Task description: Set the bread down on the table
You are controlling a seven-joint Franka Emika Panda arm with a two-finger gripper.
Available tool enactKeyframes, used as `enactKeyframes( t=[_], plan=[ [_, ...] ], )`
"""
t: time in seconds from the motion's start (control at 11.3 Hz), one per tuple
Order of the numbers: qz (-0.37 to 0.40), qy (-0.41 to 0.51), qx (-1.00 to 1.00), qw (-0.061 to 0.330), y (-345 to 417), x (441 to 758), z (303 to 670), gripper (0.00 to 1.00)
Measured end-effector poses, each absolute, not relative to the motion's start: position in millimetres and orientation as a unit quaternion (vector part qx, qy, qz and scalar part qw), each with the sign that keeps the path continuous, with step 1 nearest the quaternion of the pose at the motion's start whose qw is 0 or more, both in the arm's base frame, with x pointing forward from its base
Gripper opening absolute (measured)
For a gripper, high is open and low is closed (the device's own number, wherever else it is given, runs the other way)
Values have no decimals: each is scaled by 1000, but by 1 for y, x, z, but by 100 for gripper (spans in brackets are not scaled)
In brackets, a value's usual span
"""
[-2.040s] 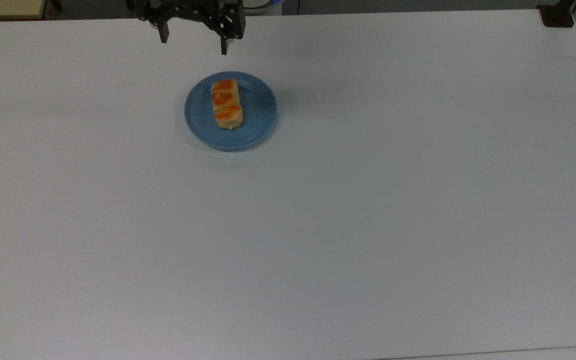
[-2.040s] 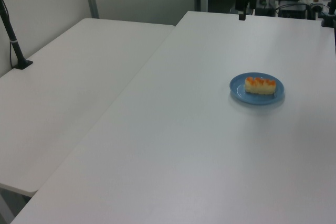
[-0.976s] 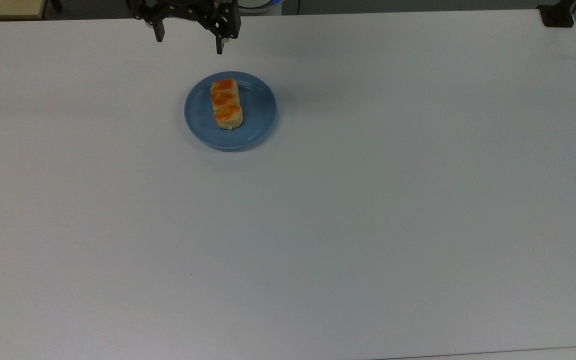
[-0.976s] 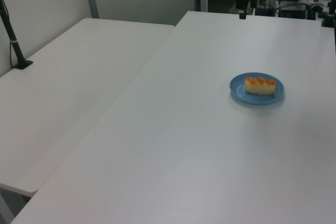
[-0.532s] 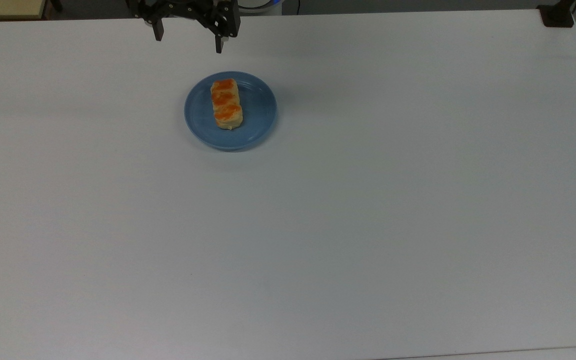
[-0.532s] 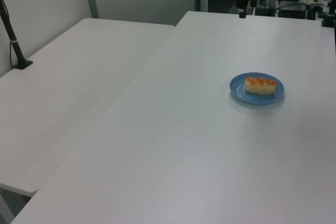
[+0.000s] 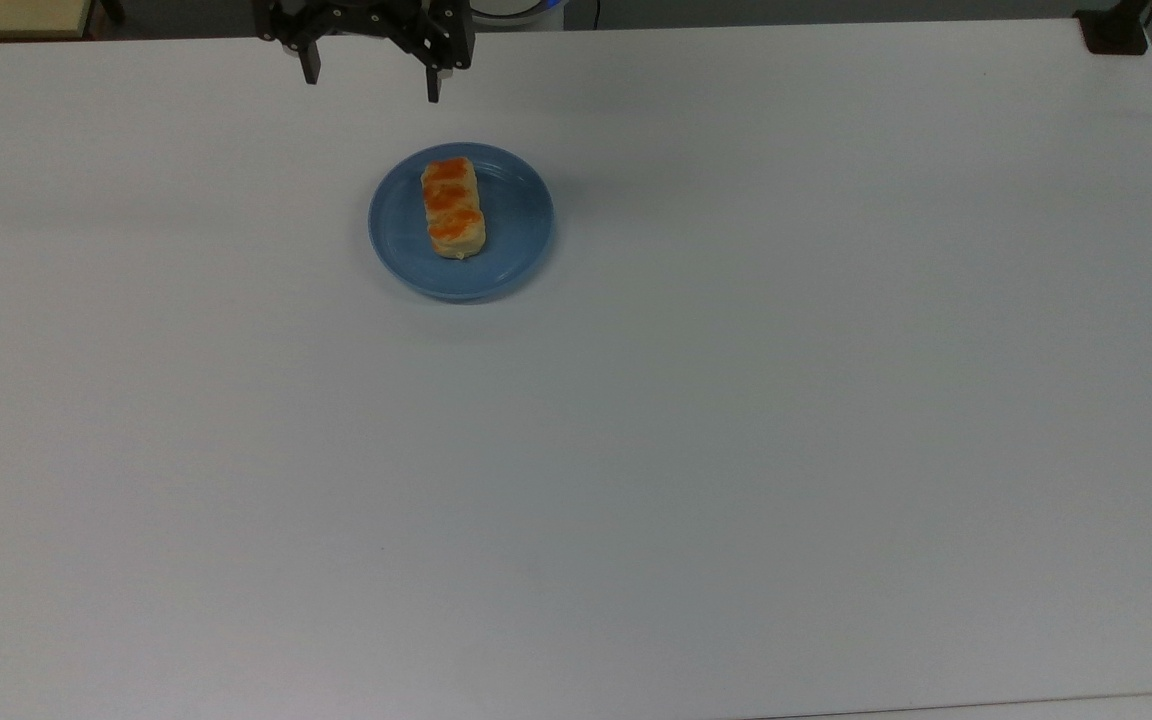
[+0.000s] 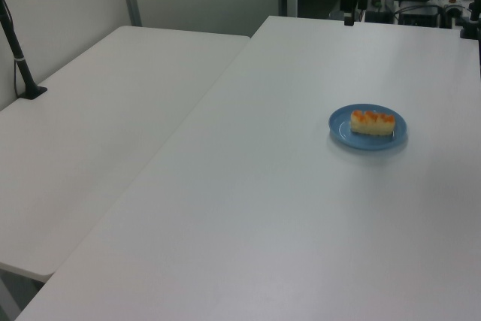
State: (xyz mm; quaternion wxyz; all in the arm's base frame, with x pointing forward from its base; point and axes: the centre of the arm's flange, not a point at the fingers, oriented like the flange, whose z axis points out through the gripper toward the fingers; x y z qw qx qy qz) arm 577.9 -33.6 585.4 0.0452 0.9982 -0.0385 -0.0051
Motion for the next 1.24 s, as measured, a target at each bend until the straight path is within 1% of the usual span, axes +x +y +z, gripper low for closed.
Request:
enactKeyframes(
  t=[0.18, 0.53, 0.89, 1.06, 1.24],
  plan=[
    [-21, -25, 998, 45, -38, 577, 571, 100],
    [-57, 22, 997, 41, -43, 573, 529, 100],
    [-47, 31, 998, 42, -42, 581, 464, 100],
    [-75, 37, 995, 45, -41, 579, 430, 100],
    [-109, 53, 991, 56, -38, 565, 390, 100]
  ],
)
